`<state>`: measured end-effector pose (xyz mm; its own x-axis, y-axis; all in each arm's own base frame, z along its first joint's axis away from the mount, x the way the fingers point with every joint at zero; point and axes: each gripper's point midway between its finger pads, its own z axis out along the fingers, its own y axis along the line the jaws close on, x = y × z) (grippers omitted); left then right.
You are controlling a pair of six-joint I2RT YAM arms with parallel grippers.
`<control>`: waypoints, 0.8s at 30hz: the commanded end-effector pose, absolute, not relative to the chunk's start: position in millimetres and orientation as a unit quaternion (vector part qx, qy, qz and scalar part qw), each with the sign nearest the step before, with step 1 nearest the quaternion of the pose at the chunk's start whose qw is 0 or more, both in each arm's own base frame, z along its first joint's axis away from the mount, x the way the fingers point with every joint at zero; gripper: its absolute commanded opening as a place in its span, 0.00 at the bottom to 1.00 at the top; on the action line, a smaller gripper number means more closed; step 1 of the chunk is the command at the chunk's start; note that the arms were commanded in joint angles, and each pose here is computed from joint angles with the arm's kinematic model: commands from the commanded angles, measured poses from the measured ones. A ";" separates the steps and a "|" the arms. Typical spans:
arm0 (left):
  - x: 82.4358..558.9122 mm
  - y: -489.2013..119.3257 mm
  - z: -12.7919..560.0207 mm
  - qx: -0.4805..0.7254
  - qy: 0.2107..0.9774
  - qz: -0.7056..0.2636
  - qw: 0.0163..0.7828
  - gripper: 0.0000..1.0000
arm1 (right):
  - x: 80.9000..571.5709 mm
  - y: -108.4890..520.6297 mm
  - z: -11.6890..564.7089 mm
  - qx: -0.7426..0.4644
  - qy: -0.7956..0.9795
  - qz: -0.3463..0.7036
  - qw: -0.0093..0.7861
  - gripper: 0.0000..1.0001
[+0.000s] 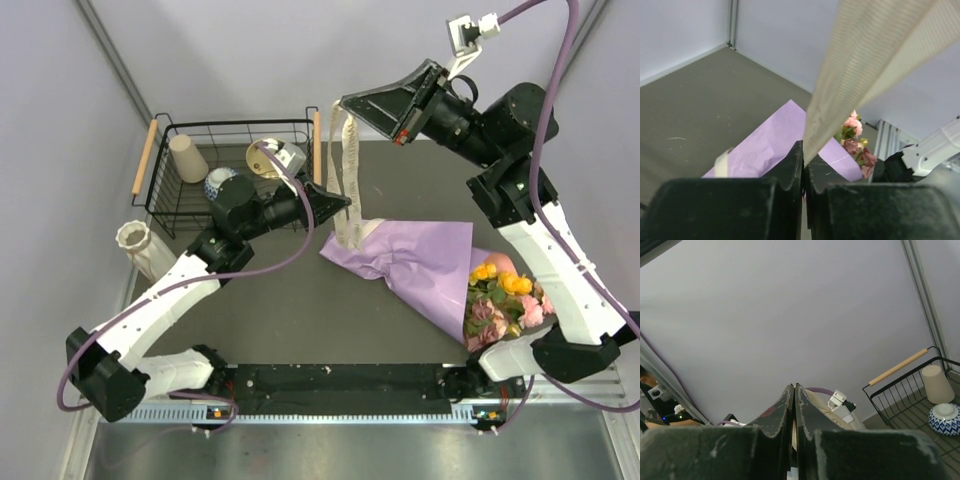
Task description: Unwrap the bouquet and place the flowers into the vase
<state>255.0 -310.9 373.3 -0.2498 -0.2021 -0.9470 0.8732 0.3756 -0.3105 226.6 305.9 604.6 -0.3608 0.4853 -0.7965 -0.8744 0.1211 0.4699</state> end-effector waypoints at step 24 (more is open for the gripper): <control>220.4 -53.2 528.2 0.040 0.606 -0.046 0.793 0.00 | 259.7 300.8 517.3 -0.166 0.625 0.531 0.547 0.88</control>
<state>222.0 -90.2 532.5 0.2663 -0.1546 -0.9514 0.2970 0.9522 -0.0716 263.3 311.3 523.0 -0.3960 0.3837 -0.8342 -0.7902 0.3203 0.5224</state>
